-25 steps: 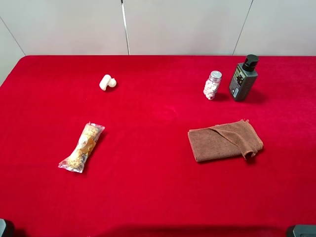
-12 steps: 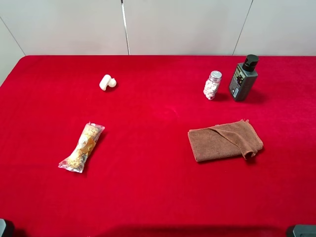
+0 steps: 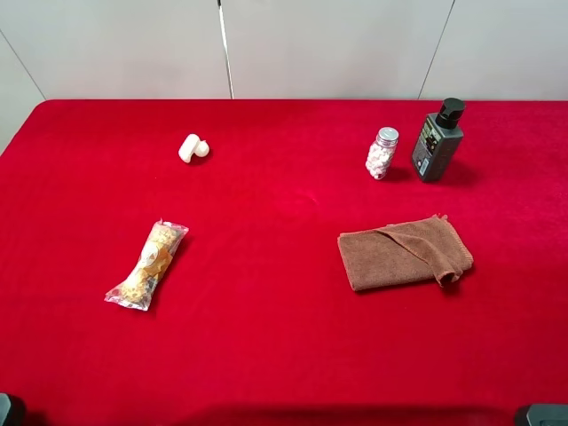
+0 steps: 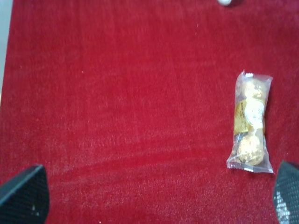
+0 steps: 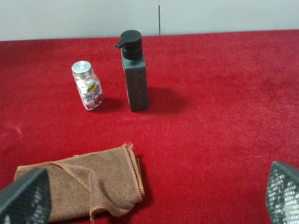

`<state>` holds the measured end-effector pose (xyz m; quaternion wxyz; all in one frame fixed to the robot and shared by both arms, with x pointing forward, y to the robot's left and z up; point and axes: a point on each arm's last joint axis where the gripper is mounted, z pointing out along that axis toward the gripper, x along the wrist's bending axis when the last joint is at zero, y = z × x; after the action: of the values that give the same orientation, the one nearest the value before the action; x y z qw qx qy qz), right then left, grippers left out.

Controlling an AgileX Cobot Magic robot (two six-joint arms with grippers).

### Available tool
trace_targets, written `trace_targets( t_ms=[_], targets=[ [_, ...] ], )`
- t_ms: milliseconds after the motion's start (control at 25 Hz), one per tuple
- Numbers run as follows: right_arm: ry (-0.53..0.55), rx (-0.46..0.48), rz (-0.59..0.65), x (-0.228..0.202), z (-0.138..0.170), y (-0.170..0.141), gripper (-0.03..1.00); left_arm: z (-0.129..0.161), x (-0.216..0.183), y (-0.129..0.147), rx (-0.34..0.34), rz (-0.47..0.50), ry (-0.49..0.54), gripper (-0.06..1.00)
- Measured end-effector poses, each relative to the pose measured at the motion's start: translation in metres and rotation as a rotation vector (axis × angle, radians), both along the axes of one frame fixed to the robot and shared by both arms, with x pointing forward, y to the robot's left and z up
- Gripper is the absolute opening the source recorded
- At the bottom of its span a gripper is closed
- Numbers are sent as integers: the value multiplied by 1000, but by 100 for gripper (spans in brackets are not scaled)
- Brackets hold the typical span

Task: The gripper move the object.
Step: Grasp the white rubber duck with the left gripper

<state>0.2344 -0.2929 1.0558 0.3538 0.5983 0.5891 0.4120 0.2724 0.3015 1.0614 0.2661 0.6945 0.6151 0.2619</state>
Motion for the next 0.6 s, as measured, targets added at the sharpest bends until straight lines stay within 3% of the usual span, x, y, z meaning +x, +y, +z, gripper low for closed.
trace_targets(
  t_ms=[600],
  targets=[
    [-1,0,0,0,0,0,69,20,113,-17,55,-35,242,94]
  ],
)
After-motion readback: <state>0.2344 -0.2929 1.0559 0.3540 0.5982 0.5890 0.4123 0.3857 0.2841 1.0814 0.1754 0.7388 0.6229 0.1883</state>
